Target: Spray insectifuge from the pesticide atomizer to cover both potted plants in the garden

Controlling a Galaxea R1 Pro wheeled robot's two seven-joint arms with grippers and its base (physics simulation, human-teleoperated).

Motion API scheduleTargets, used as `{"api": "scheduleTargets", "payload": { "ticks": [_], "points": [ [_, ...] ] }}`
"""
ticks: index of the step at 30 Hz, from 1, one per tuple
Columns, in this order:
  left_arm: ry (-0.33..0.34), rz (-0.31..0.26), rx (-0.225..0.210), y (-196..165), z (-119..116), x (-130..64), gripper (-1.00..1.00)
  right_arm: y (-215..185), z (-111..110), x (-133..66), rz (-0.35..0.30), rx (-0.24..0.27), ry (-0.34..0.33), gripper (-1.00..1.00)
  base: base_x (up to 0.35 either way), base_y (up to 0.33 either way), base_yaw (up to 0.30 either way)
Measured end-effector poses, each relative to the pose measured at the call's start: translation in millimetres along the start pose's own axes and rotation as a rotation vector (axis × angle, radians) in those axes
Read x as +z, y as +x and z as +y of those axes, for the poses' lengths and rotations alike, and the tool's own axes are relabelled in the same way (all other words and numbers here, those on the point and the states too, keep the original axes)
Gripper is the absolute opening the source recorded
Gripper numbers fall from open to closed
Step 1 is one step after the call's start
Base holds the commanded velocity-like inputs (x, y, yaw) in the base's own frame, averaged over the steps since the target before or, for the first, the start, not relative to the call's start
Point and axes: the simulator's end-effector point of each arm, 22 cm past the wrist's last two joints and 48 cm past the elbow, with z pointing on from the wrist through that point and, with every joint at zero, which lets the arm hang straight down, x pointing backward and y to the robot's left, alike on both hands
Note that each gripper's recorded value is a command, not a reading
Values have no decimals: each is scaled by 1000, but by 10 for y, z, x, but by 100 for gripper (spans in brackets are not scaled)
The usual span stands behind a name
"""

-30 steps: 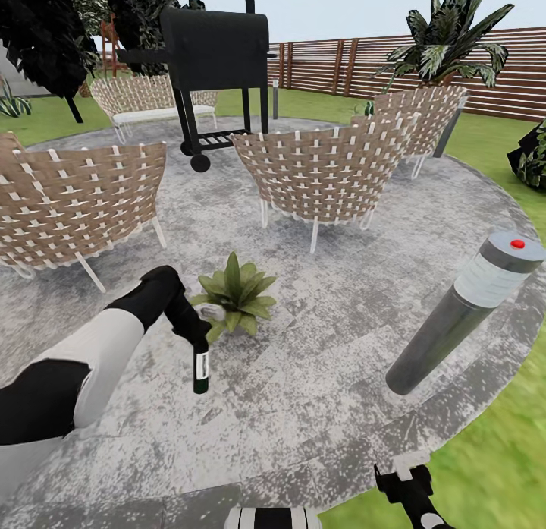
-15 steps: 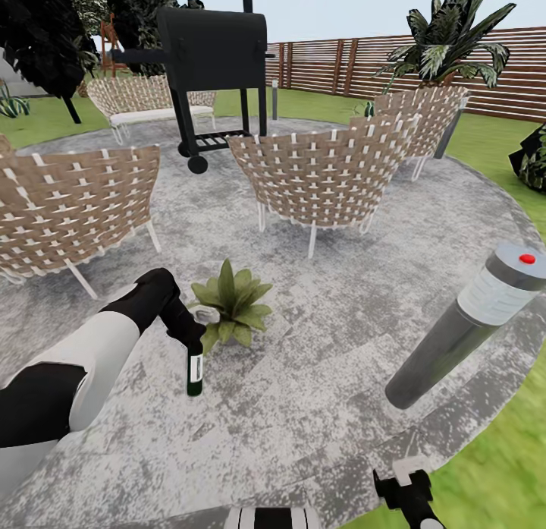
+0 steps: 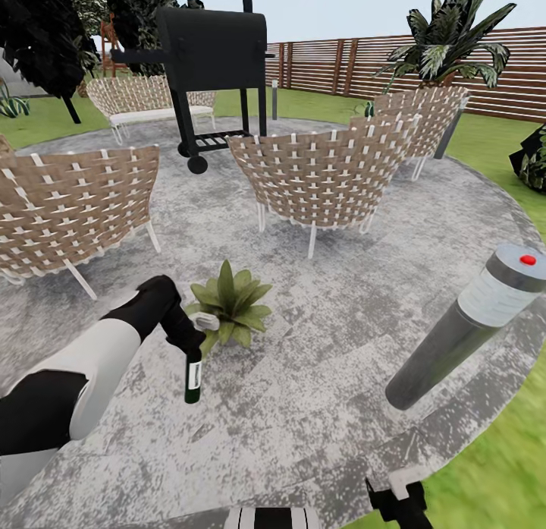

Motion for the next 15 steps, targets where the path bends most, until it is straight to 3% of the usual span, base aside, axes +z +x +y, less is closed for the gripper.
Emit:
{"api": "scheduleTargets", "payload": {
  "ticks": [5,15],
  "points": [
    [0,2,8,-14,-36,13,-100,-15,38,-4,-8,0,-17,100,185,-57,0],
    [2,-1,8,-35,-51,7,-100,-13,41,-4,-8,0,-19,100,18,-6,0]
  ]
}}
